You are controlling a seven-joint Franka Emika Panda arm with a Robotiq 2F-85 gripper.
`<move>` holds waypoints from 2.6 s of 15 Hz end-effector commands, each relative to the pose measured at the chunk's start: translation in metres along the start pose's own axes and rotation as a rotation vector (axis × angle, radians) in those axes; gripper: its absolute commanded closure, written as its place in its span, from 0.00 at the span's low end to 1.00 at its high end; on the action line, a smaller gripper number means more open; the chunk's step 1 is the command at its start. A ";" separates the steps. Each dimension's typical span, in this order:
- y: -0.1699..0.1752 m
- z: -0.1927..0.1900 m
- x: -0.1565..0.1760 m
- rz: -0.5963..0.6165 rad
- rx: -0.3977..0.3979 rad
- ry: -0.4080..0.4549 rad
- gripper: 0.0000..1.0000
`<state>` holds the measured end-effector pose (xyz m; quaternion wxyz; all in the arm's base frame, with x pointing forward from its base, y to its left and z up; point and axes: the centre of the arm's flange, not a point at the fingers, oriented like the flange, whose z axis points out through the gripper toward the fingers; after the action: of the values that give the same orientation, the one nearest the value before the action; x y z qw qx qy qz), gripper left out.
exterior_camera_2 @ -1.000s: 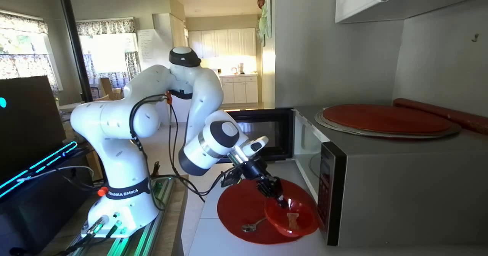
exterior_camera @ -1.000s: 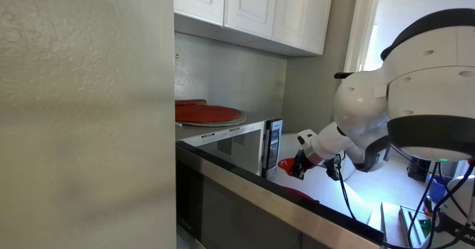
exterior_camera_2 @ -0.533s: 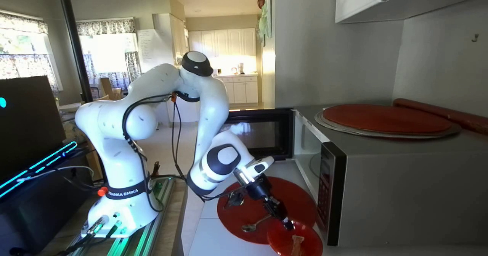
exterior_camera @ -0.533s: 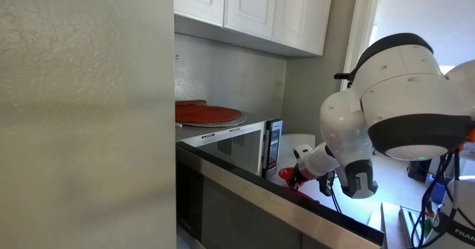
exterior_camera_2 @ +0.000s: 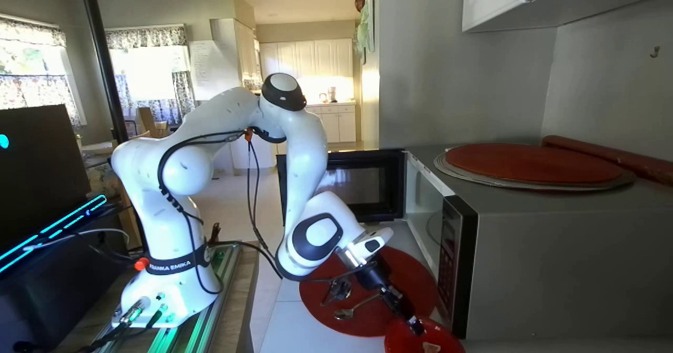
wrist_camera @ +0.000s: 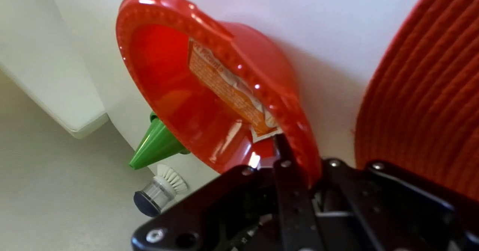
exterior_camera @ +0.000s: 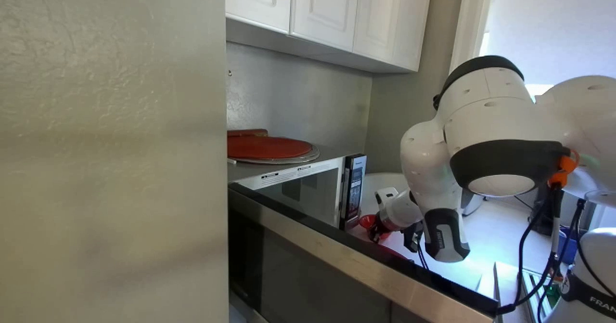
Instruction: Remove the orange bowl from the microwave
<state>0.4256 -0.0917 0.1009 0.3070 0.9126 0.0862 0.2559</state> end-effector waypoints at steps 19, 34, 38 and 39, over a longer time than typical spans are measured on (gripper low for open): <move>0.006 0.009 0.001 0.014 -0.015 -0.013 0.95; 0.015 -0.016 0.013 -0.014 0.108 -0.046 0.07; 0.030 -0.059 0.030 -0.068 0.255 -0.066 0.00; 0.038 -0.070 0.036 -0.080 0.287 -0.078 0.00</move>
<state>0.4239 -0.0788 0.1304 0.2320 0.9369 0.1377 0.2225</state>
